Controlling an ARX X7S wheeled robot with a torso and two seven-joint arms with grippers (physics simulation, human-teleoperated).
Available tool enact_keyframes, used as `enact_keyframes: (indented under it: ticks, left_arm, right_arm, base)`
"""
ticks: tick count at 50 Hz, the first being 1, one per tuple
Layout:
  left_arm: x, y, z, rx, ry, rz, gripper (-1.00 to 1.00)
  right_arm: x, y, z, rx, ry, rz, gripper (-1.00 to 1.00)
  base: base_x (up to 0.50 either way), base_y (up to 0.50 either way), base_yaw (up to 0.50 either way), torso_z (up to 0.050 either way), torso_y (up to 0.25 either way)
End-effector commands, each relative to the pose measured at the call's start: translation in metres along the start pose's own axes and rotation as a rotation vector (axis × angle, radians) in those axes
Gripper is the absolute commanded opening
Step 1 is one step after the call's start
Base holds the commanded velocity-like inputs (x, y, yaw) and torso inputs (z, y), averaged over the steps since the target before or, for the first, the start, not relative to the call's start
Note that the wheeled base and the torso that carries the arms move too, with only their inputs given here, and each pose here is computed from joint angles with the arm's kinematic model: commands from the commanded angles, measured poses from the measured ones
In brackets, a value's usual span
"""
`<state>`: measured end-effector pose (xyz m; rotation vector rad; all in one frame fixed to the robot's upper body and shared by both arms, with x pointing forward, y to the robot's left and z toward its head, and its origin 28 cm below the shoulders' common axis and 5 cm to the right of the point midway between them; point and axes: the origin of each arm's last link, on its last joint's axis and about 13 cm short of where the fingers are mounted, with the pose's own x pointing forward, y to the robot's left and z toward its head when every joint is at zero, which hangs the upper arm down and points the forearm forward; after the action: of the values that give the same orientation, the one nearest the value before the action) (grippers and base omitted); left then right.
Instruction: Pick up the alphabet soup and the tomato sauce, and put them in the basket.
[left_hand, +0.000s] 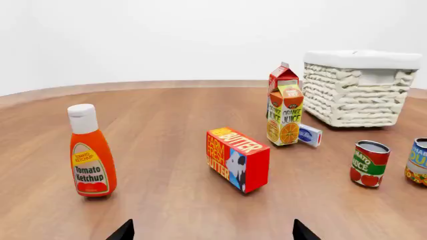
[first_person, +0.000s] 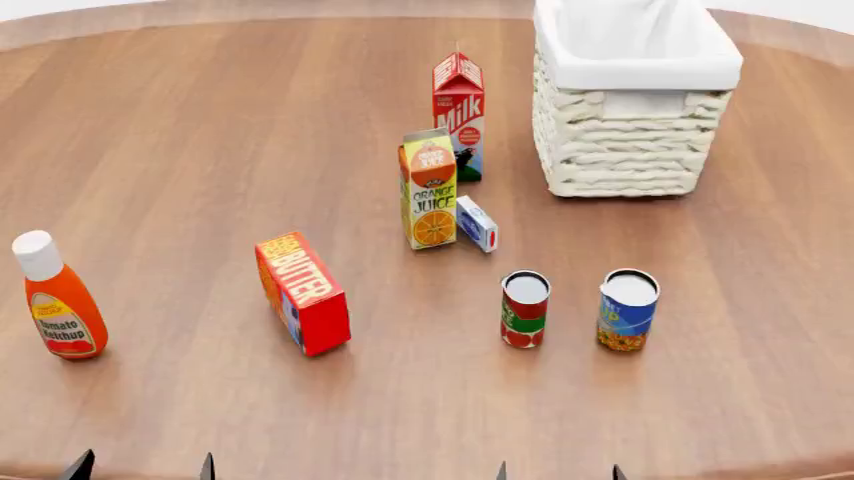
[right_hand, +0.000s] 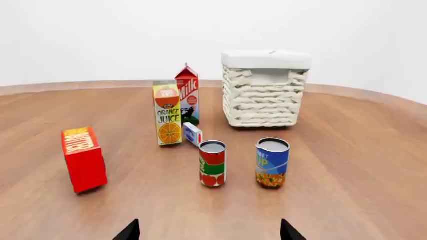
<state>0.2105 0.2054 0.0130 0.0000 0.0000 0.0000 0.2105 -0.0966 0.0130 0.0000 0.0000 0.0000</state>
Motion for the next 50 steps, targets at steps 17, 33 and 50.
enact_keyframes:
  ticks: [17, 33, 50]
  left_arm:
    - [0.003, 0.010, 0.042, 0.170, -0.092, 0.041, 1.00]
    - [-0.017, 0.021, 0.181, 0.425, -0.532, 0.087, 1.00]
    - [-0.022, 0.021, 0.189, 0.409, -0.558, 0.104, 1.00]
  right_arm:
    - [0.017, -0.001, 0.044, -0.046, -0.133, -0.029, 1.00]
    - [0.014, -0.009, 0.177, -0.049, -0.543, -0.001, 1.00]
    - [0.012, -0.007, 0.175, -0.074, -0.579, 0.026, 1.00]
  base:
    - [0.00, 0.00, 0.00, 0.000, 0.000]
    - [0.00, 0.00, 0.00, 0.003, 0.000]
    - [0.00, 0.00, 0.00, 0.050, 0.006]
